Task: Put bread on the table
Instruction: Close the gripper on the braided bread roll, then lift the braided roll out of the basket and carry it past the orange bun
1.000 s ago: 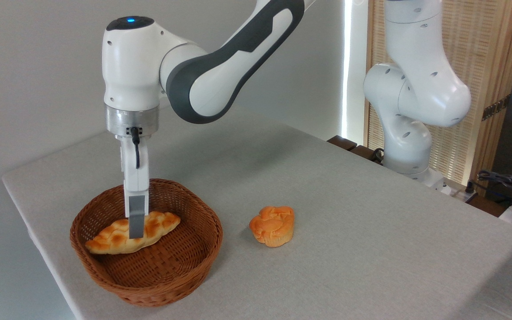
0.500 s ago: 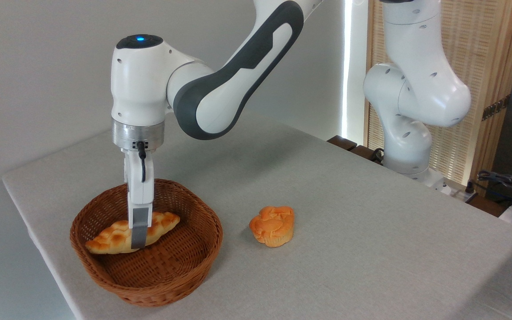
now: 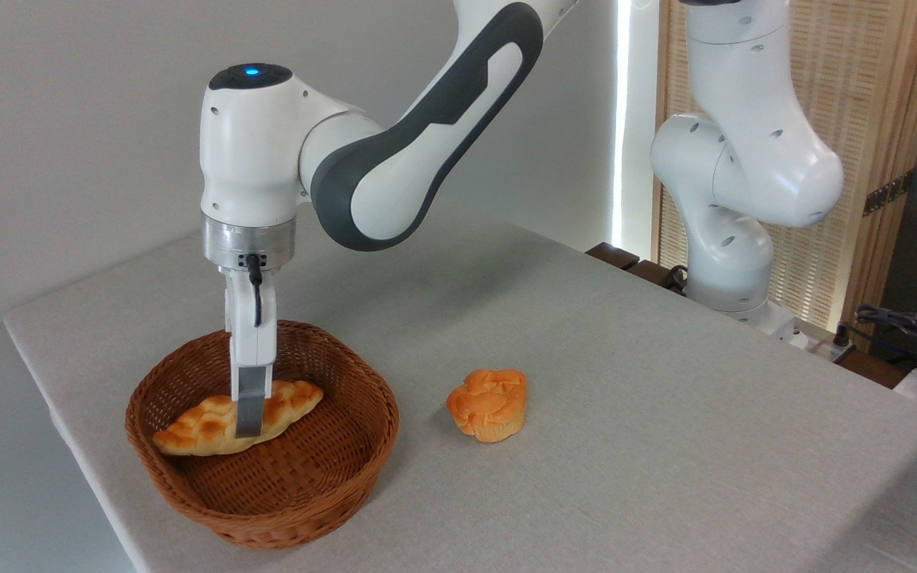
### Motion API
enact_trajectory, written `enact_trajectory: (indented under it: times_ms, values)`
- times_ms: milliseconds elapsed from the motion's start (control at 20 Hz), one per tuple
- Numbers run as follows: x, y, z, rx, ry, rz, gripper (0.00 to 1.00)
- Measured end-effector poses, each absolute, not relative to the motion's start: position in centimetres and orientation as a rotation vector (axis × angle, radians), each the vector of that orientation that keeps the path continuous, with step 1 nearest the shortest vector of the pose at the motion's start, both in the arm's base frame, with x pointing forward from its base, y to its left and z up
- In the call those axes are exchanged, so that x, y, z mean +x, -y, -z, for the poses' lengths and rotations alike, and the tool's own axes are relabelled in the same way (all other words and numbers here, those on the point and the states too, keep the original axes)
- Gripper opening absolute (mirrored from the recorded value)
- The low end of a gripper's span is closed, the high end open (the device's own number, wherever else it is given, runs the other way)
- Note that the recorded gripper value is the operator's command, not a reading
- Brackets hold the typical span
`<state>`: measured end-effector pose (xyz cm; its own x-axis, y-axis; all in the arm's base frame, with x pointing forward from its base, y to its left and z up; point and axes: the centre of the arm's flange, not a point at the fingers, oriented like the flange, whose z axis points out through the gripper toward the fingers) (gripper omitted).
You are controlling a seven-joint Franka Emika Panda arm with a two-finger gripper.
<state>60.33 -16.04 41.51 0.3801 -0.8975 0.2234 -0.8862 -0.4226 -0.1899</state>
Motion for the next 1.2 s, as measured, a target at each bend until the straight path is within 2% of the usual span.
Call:
enact_trajectory:
  times_ms: [650, 850, 1000, 1200]
  values:
    - [60.3, 16.2, -41.6, -2.575, -1.67, 0.458, 0.15]
    - [60.2, 16.4, -42.5, -2.579, -1.66, 0.484, 0.15]
    - [60.1, 15.9, -45.4, -2.661, -1.607, 0.538, 0.15]
    - [58.1, 13.8, -53.3, -2.797, -1.561, 0.528, 0.16]
